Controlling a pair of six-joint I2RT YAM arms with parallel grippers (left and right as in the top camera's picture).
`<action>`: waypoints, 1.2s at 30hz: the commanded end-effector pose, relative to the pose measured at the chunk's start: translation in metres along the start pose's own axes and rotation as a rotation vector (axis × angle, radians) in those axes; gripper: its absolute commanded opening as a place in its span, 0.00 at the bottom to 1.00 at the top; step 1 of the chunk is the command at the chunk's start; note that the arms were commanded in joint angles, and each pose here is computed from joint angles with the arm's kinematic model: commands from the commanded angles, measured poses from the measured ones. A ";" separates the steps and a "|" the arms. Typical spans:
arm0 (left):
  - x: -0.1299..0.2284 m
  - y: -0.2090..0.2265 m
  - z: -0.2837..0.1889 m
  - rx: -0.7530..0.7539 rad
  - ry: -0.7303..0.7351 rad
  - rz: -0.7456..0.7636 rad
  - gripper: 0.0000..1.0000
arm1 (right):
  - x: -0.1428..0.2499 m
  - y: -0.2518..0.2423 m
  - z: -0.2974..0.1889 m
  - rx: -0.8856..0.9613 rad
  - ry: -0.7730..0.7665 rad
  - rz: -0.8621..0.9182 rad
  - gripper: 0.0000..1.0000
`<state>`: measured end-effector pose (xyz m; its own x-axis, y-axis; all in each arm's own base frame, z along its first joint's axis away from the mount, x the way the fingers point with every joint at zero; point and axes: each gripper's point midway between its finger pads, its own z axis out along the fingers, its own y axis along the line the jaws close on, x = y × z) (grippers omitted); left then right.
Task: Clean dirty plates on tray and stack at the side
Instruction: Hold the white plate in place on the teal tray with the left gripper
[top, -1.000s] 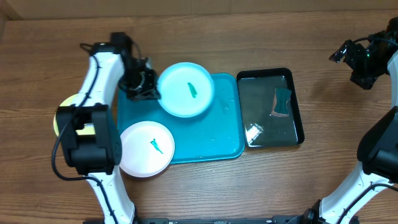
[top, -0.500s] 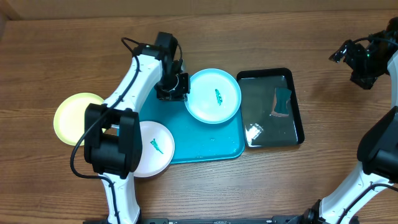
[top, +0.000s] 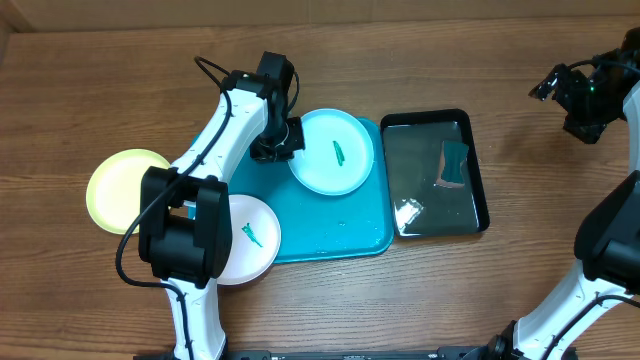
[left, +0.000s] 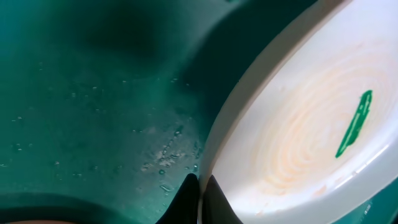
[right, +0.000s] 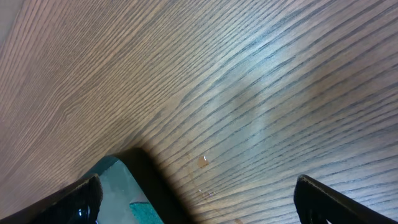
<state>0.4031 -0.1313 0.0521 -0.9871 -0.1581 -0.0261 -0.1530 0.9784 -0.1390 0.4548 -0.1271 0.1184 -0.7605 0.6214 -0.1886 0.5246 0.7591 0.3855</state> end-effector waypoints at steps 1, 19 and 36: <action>-0.007 0.005 -0.003 -0.038 -0.033 -0.031 0.04 | -0.008 0.009 -0.016 -0.025 -0.042 -0.007 1.00; -0.010 0.013 0.000 -0.082 -0.055 -0.033 0.04 | -0.008 0.009 -0.016 -0.025 -0.042 -0.007 1.00; -0.011 0.015 0.007 -0.081 -0.065 -0.040 0.04 | -0.008 0.009 -0.016 -0.025 -0.042 -0.007 1.00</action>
<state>0.4132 -0.1198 0.0472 -0.9788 -0.1862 -0.0851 -0.1795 0.9804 -0.0810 0.4547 -0.1270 0.1183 -0.7603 0.6217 -0.1881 0.5250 0.7588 0.3855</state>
